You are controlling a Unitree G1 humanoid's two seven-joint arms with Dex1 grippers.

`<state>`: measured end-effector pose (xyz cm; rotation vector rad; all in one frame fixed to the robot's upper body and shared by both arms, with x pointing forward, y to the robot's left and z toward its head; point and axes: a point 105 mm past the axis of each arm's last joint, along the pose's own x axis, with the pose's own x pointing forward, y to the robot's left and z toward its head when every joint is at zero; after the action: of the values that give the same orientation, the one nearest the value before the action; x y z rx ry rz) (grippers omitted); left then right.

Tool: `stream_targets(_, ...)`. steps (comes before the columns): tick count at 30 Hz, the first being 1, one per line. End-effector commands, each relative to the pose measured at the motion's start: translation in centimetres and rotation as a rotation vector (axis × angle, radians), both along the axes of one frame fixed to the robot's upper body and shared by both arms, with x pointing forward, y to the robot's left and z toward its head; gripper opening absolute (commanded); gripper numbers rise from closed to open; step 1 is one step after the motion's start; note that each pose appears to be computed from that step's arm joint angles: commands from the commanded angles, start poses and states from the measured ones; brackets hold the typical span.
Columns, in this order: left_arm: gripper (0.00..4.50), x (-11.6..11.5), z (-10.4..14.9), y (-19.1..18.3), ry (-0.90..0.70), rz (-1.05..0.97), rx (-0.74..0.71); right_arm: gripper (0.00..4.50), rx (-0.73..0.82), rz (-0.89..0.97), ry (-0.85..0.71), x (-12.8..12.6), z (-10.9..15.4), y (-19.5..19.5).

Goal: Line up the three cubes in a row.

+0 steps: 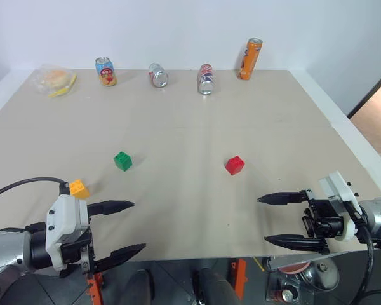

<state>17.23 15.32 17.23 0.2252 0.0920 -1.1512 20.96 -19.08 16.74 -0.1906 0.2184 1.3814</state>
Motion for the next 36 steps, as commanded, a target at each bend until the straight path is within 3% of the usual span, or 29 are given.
stream_targets(1, 4.44, -0.4, 0.5, -0.5, -0.04, -0.027, 0.0, 4.5, -0.01, 0.017, -0.028, -0.2, 0.2, 0.3)
stream_targets(4, 4.44, -0.2, 0.6, -0.4, -0.048, -0.019, -0.005, 4.5, 0.001, -0.007, -0.05, 0.2, 0.4, 0.3)
stream_targets(8, 4.44, 1.7, 2.0, -0.3, -0.1, 0.061, -0.095, 4.5, 0.059, -0.176, -0.145, 3.4, 1.4, 1.0)
stream_targets(13, 4.44, 5.6, 4.7, -1.4, -0.194, 0.177, -0.237, 4.5, 0.071, -0.525, -0.202, 8.8, 0.6, 1.3)
stream_targets(17, 4.44, 7.7, 4.7, -2.6, -0.227, 0.221, -0.31, 4.5, 0.085, -0.769, -0.209, 11.6, -0.6, 1.2)
stream_targets(26, 4.44, 10.1, 3.1, -4.3, -0.223, 0.191, -0.375, 4.5, 0.135, -0.999, -0.198, 14.5, -1.8, 2.3)
stream_targets(35, 4.44, 10.7, 3.3, -6.6, -0.226, 0.113, -0.399, 4.5, 0.113, -0.997, -0.144, 15.7, -4.0, 2.4)
stream_targets(36, 4.48, 10.8, 3.4, -6.6, -0.228, 0.112, -0.4, 4.25, 0.114, -0.998, -0.145, 15.8, -4.0, 2.4)
